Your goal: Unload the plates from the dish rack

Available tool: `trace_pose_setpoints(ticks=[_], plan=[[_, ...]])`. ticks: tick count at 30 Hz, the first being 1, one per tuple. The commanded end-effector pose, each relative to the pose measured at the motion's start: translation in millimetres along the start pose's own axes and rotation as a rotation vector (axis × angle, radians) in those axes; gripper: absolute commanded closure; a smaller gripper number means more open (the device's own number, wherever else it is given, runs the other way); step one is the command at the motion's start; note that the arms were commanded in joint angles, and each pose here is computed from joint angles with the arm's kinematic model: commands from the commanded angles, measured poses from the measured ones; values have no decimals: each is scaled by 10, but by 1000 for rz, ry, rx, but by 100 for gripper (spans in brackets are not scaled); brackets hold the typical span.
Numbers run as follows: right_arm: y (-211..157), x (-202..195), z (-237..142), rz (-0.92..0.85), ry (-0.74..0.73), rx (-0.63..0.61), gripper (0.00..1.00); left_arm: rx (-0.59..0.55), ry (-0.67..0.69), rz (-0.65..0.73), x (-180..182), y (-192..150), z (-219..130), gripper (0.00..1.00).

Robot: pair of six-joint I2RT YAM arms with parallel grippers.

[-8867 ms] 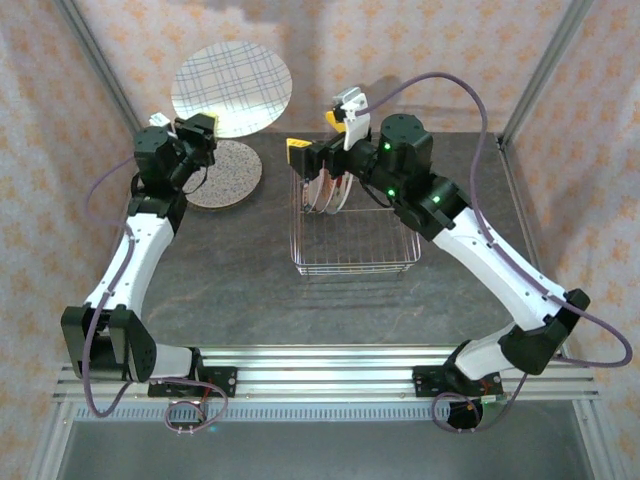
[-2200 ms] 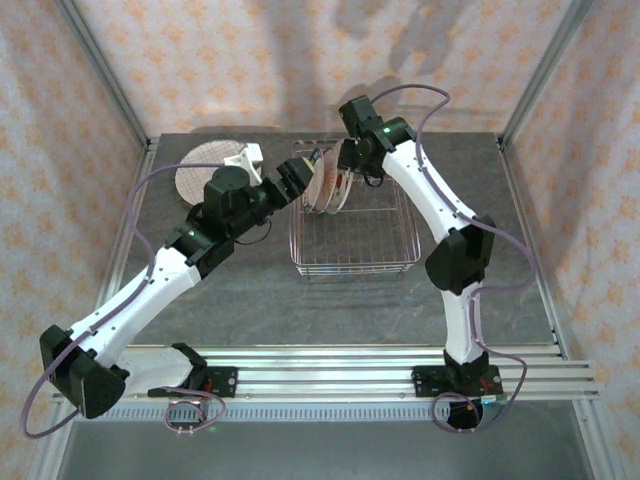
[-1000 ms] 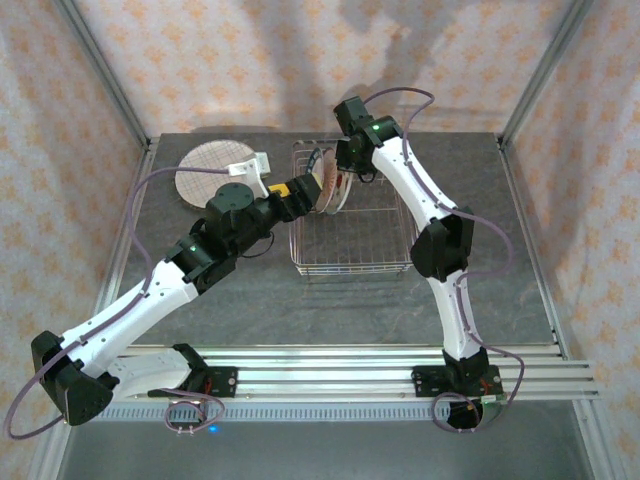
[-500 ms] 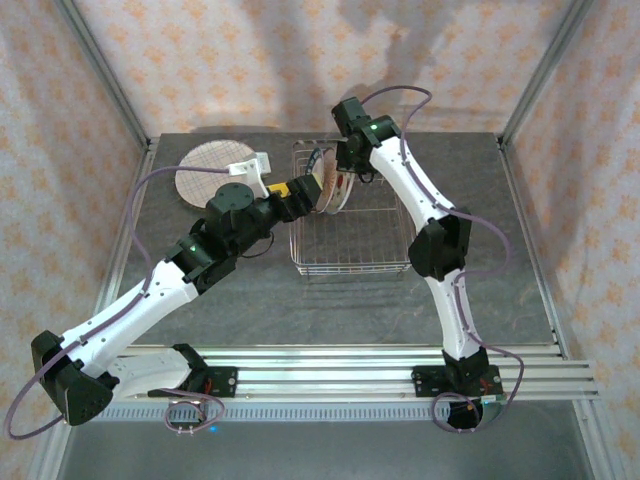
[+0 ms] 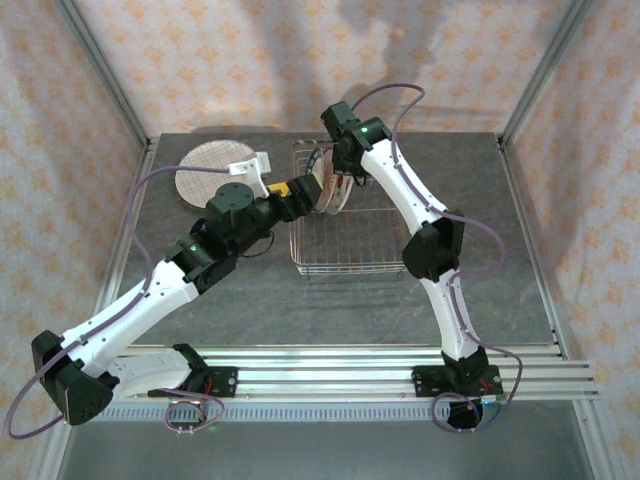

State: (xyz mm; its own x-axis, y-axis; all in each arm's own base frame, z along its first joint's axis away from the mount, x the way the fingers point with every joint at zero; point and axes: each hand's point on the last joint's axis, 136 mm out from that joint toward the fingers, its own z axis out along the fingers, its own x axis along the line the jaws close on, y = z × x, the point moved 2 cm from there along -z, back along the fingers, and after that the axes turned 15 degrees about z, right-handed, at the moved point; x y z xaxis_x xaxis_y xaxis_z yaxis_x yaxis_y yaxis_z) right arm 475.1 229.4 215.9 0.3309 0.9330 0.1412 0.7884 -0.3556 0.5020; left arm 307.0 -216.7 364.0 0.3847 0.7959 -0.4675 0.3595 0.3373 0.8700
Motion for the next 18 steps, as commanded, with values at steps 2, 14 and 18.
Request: trace_pose_setpoints(ticks=[2, 14, 18], plan=[[344, -86, -550, 79, 33, -144, 100, -69, -31, -8, -124, 218, -11, 5], [444, -325, -839, 63, -40, -215, 100, -65, -40, -18, -138, 204, 24, 4], [454, -287, -898, 64, -8, -217, 100, -63, -41, -18, -141, 201, 25, 4]])
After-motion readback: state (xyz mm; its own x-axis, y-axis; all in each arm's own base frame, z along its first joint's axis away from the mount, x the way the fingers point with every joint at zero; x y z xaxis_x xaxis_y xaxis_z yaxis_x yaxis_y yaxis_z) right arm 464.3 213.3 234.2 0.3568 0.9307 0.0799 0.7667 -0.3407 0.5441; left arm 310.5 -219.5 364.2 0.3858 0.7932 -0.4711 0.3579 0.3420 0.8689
